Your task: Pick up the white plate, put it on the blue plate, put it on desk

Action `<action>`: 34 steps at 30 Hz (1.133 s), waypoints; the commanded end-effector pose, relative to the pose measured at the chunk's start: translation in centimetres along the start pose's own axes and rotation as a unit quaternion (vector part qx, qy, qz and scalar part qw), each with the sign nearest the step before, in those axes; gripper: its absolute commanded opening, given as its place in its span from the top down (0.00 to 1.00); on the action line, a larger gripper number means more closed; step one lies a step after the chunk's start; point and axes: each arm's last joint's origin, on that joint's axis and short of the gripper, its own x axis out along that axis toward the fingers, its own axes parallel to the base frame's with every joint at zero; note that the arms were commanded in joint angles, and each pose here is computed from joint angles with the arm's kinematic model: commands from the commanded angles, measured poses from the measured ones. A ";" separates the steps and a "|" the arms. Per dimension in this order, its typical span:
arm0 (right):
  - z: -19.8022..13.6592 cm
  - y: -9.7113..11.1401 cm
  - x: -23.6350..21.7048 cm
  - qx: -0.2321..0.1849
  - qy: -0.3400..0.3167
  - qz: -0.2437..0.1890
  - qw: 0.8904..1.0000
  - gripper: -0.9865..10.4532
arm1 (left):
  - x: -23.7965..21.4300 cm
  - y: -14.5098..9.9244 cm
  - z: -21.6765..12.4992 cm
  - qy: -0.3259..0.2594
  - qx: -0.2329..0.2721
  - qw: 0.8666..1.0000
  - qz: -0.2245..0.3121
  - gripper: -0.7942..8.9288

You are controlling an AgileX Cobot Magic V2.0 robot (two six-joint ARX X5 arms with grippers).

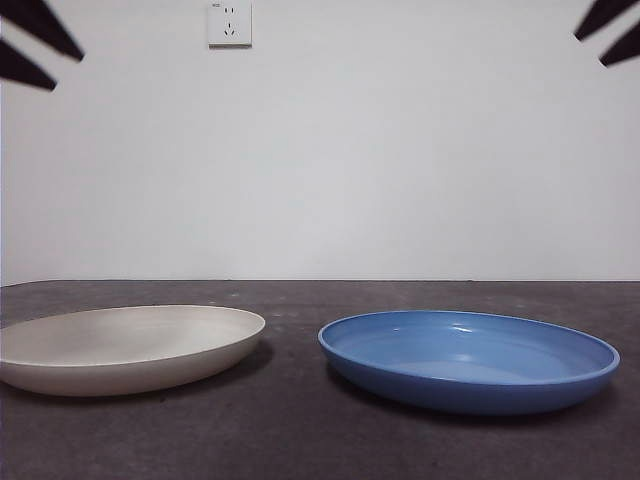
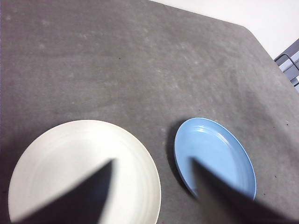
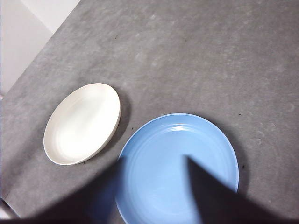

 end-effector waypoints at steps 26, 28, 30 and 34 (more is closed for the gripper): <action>0.3 0.4 -0.1 -0.010 0.004 0.006 1.000 0.39 | 4.4 6.6 1.2 0.176 -0.174 0.967 0.057 0.24; 0.3 0.5 -0.1 -0.012 0.005 0.009 1.000 0.39 | 5.4 7.8 1.0 0.190 -0.182 0.963 0.061 0.24; 0.3 0.6 0.0 -0.013 0.007 0.011 1.000 0.39 | 6.5 9.0 0.6 0.206 -0.192 0.957 0.066 0.25; 0.2 0.7 0.0 -0.016 0.009 0.015 1.000 0.39 | 8.5 10.9 -0.4 0.234 -0.209 0.947 0.069 0.25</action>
